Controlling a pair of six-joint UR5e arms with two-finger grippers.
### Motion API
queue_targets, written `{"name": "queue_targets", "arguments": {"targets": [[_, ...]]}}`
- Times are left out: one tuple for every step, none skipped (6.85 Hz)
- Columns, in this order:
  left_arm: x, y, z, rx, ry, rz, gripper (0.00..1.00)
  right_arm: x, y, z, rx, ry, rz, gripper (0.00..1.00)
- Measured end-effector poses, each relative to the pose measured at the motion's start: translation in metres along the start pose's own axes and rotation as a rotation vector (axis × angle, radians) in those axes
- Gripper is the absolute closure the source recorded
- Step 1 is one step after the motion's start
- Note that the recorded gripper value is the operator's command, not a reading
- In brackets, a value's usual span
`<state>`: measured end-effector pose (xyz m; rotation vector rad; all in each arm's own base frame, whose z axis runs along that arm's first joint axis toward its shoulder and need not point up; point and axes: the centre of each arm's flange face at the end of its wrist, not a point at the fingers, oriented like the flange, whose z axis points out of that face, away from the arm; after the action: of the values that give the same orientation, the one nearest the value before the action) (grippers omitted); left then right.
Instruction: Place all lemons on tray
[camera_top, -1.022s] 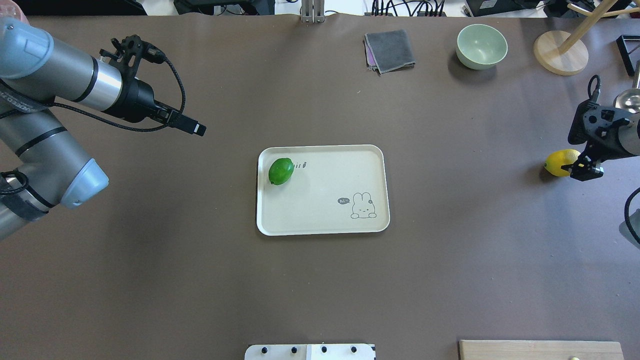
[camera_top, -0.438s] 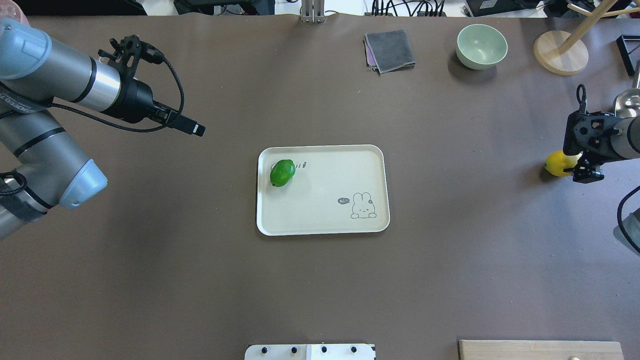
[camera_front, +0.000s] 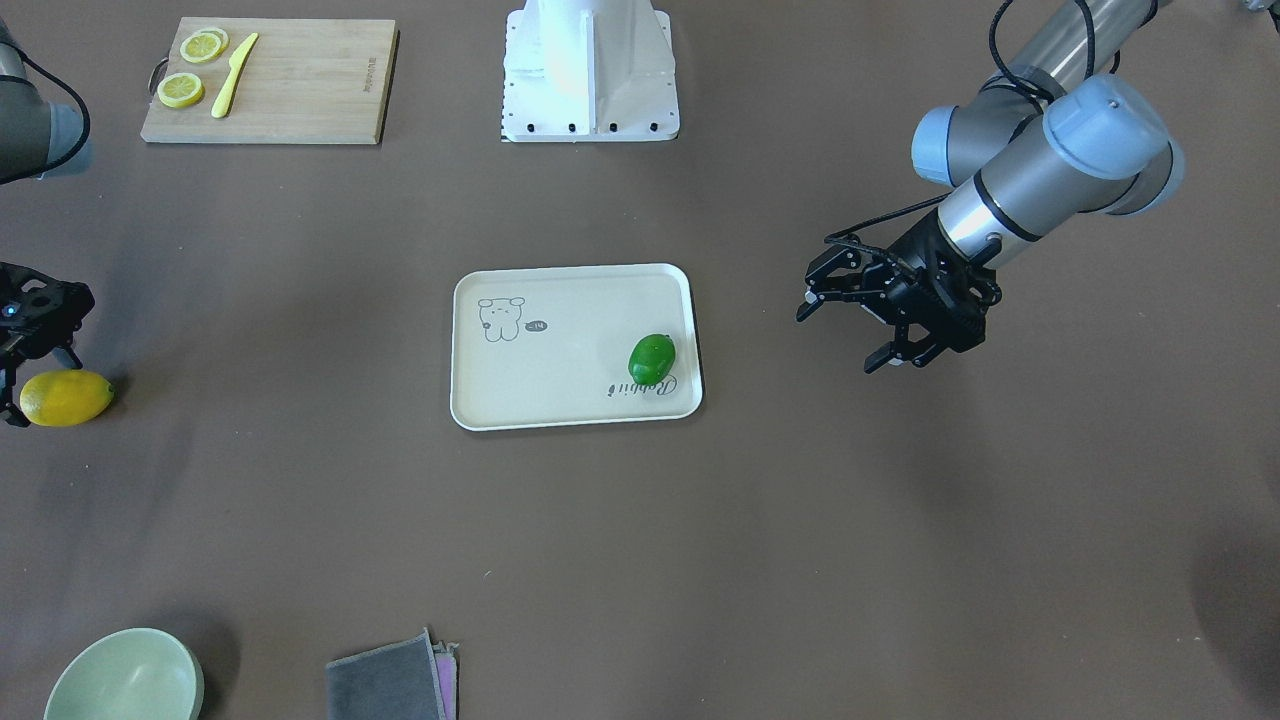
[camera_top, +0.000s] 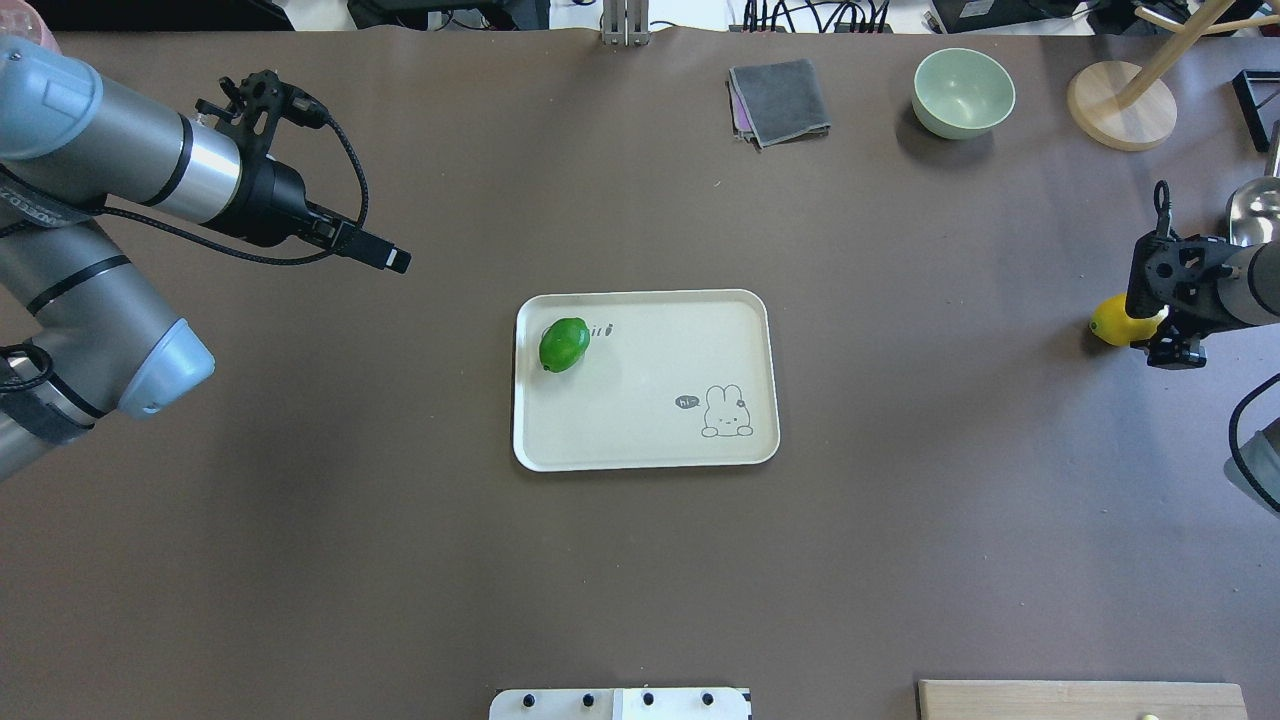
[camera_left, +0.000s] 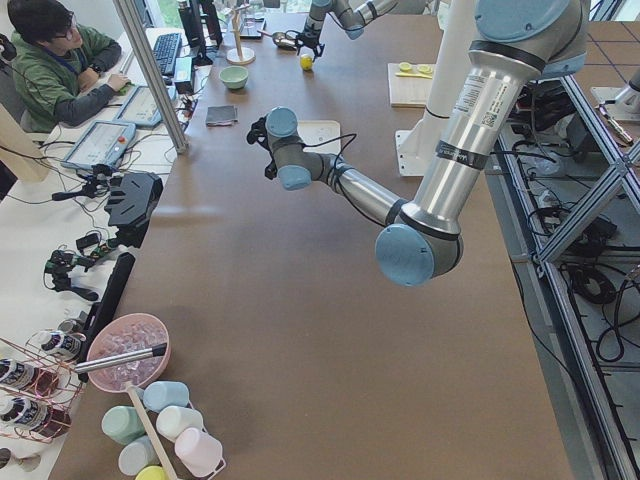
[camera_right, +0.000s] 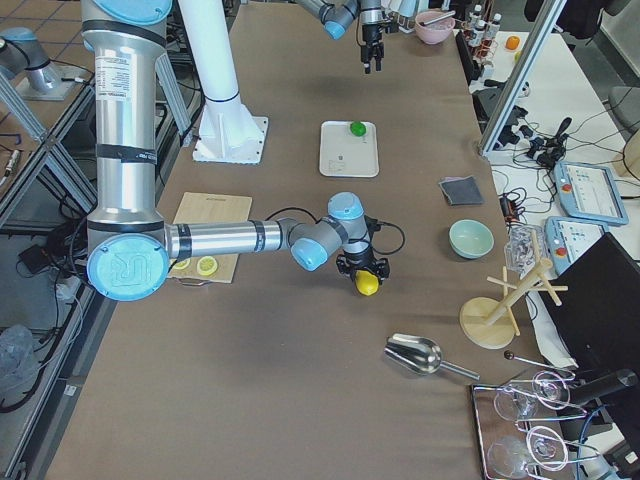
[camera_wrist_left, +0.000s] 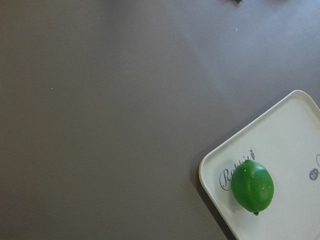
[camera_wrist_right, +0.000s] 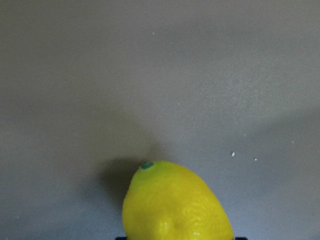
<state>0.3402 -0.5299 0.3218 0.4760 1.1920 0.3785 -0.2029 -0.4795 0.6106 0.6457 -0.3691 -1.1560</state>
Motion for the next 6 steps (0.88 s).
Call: {"name": "queue_targets", "arguments": {"targets": [[0.001,0.0,0.0,-0.001,0.001,0.001,0.01,0.0,0.001,0.001,-0.007,-0.005,0.036,1.0],[0.001,0.0,0.001,-0.001,0.002,0.001,0.01,-0.002,-0.001,0.0,-0.014,-0.02,0.097,1.0],[0.001,0.0,0.001,-0.002,0.003,0.001,0.01,-0.001,-0.012,-0.011,0.006,-0.049,0.176,1.0],[0.001,0.0,0.002,-0.003,0.003,0.0,0.01,0.002,-0.03,-0.027,0.045,-0.108,0.295,1.0],[0.002,0.0,0.002,-0.003,0.003,0.0,0.01,0.006,-0.057,-0.049,0.086,-0.187,0.483,1.0],[0.002,0.0,0.002,-0.003,0.003,0.0,0.01,0.004,-0.094,-0.068,0.104,-0.249,0.68,1.0]]}}
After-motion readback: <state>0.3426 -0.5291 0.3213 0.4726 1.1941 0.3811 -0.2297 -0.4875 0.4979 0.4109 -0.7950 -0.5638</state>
